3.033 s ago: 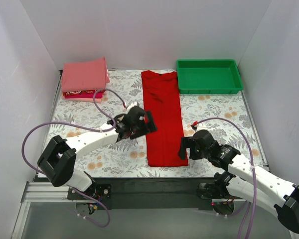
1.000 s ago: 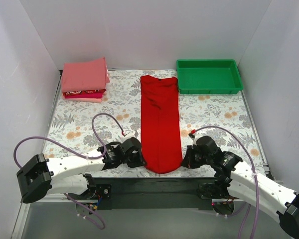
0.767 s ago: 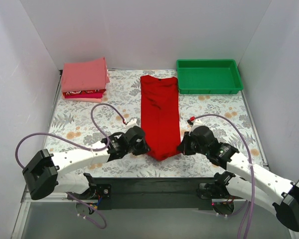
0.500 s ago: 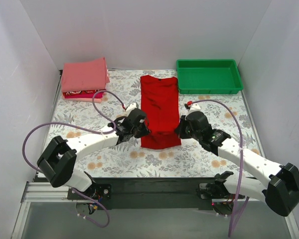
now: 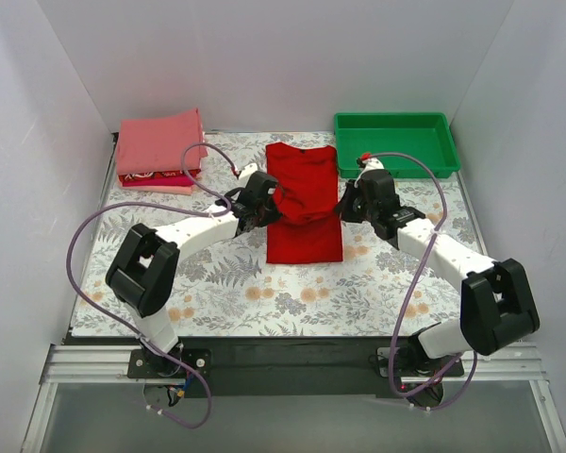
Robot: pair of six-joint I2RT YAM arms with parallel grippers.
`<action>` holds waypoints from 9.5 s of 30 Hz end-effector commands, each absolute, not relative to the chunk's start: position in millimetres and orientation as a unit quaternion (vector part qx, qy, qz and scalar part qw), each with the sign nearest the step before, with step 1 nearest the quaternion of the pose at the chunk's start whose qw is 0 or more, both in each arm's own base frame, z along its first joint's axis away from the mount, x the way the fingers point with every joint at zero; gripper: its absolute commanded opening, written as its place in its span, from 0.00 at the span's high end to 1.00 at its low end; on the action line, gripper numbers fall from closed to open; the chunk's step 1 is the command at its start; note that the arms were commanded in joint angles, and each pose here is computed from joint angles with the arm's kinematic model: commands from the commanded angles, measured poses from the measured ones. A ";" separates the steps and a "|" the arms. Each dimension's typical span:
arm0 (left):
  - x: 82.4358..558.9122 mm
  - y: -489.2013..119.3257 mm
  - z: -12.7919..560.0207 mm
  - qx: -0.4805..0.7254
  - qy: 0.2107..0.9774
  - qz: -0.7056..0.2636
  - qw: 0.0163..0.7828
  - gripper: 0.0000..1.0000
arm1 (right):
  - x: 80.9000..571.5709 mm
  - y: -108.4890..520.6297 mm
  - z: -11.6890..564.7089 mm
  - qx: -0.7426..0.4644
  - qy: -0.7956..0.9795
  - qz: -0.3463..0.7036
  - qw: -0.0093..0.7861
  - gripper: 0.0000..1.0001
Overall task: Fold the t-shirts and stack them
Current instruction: Fold the tshirt, then neatly place the folded tshirt to the corner
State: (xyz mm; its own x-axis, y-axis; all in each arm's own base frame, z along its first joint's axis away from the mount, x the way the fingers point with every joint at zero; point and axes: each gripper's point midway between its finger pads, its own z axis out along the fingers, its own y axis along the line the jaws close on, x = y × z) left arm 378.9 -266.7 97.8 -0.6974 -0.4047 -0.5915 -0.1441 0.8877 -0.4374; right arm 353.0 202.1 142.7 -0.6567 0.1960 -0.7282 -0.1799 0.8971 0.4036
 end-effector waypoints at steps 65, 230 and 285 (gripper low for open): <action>285.2 -240.4 18.3 -0.168 0.931 -0.257 0.198 0.65 | 283.9 181.9 31.7 0.035 0.927 0.283 0.244 0.56; 266.5 -173.2 94.3 -0.203 0.916 -0.169 0.302 0.09 | 208.5 204.0 126.4 -0.043 0.876 0.276 0.393 0.02; 467.9 -140.0 90.0 0.015 0.861 0.229 0.454 1.00 | 227.6 114.0 56.2 0.015 0.913 0.097 0.395 0.02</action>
State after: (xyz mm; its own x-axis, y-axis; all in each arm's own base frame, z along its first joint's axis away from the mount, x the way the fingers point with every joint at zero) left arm 421.5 -160.4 43.7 -0.6945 0.1557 -0.7024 -0.1313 0.9325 0.3365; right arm 216.4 120.1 55.6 -0.7188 0.1131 -0.6860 -0.0506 0.9755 0.2139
